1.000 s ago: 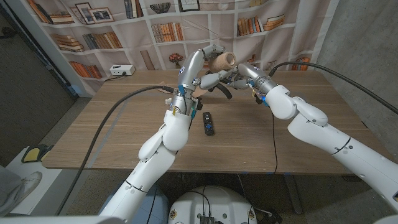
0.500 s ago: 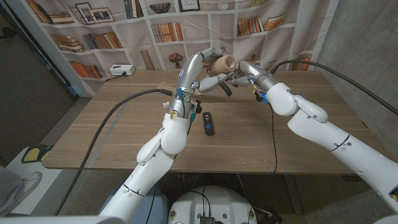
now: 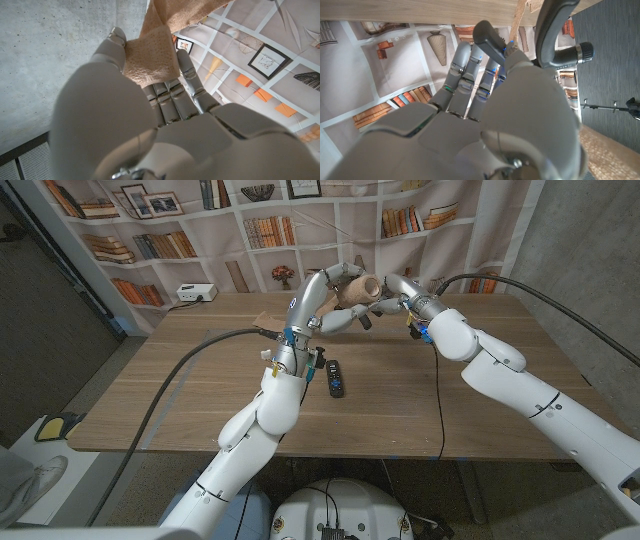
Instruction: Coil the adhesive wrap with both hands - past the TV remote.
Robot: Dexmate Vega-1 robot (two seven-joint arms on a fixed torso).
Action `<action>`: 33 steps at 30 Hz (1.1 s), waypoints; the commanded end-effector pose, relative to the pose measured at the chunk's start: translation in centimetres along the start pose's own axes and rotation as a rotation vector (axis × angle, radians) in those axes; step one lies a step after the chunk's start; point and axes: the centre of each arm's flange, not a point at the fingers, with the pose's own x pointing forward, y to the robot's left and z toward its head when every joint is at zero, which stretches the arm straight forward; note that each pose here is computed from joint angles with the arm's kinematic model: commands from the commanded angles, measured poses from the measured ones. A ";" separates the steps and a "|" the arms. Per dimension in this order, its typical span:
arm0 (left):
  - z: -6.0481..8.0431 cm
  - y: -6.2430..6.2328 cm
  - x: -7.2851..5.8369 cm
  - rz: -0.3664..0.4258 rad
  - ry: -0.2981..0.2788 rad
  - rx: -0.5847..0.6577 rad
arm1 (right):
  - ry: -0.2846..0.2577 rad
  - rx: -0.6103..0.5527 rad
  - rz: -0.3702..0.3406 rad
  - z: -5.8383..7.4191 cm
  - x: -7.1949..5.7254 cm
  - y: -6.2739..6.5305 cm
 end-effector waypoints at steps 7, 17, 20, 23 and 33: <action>0.0 0.0 -1.1 -0.012 0.025 -0.039 | 0.005 0.020 -0.024 0.3 0.4 -0.9; -0.5 -0.2 -1.7 -0.012 0.047 -0.060 | 0.006 0.040 -0.058 0.3 0.4 -1.7; -0.5 -0.2 -1.8 -0.012 0.052 -0.062 | 0.003 0.049 -0.069 0.3 0.5 -2.0; -0.7 -0.2 -2.1 -0.012 0.063 -0.070 | -0.001 0.063 -0.081 0.3 0.5 -2.4; -1.2 -0.5 -2.6 -0.022 0.099 -0.086 | -0.014 0.110 -0.096 0.2 0.4 -3.2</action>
